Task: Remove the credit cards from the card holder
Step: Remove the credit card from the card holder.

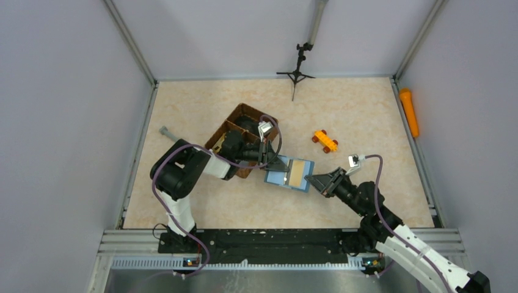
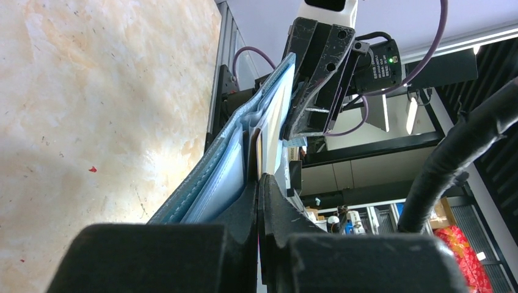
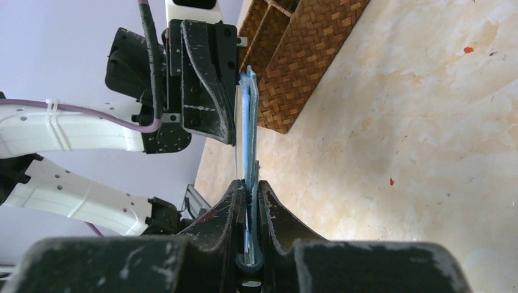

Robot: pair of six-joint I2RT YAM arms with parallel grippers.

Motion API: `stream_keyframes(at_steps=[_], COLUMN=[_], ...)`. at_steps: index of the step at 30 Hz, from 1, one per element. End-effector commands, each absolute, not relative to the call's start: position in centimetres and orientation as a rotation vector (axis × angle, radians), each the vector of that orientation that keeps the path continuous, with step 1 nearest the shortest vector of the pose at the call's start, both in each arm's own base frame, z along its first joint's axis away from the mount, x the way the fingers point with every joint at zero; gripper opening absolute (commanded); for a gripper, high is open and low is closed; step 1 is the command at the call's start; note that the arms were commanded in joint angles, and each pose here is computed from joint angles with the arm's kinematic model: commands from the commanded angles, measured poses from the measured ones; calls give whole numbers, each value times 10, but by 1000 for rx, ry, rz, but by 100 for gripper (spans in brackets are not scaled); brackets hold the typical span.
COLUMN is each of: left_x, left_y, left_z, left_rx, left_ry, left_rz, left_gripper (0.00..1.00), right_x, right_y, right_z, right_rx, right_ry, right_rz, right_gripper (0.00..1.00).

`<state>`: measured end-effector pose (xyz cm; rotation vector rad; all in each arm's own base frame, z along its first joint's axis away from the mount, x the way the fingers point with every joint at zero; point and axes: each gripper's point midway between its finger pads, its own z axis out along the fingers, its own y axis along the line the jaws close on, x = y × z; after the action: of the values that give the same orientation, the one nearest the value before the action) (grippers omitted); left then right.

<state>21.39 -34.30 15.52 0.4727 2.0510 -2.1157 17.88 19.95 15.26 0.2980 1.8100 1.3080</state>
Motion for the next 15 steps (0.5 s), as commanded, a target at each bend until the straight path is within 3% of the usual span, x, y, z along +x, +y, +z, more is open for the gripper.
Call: stream_keyframes(at_steps=[1,15], left_x=[220,221], left_y=[-337,-334], left_z=[168,170], left_rx=[505,502], left_ry=[1985,1979], left_rz=[-2082,-2082], left_gripper=[0,0], right_x=[184,182], right_y=[194,192], right_z=[184,186], right_rx=[299,304], right_ry=[1715,1702], right_rz=[1318,1332], right_gripper=[0,0])
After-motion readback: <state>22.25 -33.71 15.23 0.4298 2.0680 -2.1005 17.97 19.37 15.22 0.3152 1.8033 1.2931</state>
